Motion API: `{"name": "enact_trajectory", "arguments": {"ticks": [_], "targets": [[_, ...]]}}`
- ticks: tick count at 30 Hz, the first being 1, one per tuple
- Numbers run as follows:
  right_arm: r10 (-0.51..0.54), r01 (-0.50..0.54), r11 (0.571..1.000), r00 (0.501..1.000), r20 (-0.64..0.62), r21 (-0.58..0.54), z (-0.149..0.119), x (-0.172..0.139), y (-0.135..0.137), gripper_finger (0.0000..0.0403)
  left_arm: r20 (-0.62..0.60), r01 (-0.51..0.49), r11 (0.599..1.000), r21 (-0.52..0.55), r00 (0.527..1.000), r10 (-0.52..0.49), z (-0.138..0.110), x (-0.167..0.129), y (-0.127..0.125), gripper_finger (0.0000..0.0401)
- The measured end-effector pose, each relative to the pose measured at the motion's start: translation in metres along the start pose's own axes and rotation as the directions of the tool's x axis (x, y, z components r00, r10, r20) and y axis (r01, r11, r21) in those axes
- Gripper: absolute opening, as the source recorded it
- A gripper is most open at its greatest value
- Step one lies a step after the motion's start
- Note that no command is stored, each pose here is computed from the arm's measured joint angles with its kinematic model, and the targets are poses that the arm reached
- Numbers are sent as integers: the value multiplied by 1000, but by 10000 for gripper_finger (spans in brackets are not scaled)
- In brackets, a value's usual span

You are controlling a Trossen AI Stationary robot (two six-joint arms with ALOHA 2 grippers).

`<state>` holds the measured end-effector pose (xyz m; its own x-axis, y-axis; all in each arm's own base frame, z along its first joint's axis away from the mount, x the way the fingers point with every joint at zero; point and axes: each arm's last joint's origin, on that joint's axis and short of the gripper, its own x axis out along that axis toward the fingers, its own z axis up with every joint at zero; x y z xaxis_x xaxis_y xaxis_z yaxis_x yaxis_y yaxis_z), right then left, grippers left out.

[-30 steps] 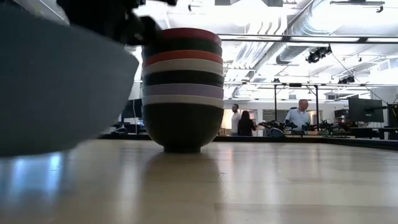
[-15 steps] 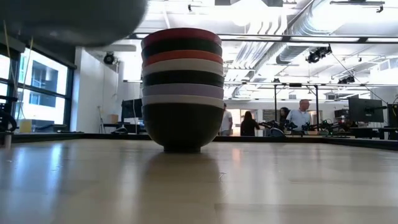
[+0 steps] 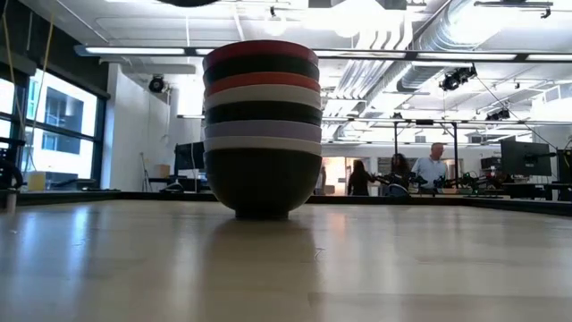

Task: Nest bowls inside each other
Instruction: Stack the blue bowl on top of the pink bowl

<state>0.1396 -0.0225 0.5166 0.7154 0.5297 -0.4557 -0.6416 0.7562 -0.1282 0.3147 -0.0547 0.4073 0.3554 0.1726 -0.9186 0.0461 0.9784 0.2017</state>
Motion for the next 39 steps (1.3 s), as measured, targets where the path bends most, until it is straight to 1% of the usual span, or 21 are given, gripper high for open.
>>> {"name": "enact_trajectory", "arguments": {"ticks": [5,10,16,21,24,31,36,39], "targets": [[-18,18,1000,1000,16,8,2,-6,7,119,19,-72,997,-29,997,73,-7,-9,31,0],[-23,23,1000,1000,13,11,2,-7,7,119,30,-119,990,-73,992,121,-6,-2,70,0],[-13,13,1000,1000,0,26,-3,-1,3,119,142,-71,990,-118,986,88,-5,4,121,0],[-9,14,997,998,-70,73,-19,11,-1,119,127,-25,983,-180,991,48,-11,19,155,0],[-8,16,997,996,-93,82,-29,19,-4,119,104,5,983,-181,994,14,-9,36,166,0],[-53,60,996,994,-101,72,-45,20,-7,119,26,111,981,-158,994,-108,2,86,176,0],[-85,91,994,992,-91,63,-52,15,-4,119,-89,143,975,-168,983,-160,1,114,177,0],[-93,97,994,993,-78,53,-52,12,-2,119,-124,140,975,-170,979,-163,0,120,177,0]]}}
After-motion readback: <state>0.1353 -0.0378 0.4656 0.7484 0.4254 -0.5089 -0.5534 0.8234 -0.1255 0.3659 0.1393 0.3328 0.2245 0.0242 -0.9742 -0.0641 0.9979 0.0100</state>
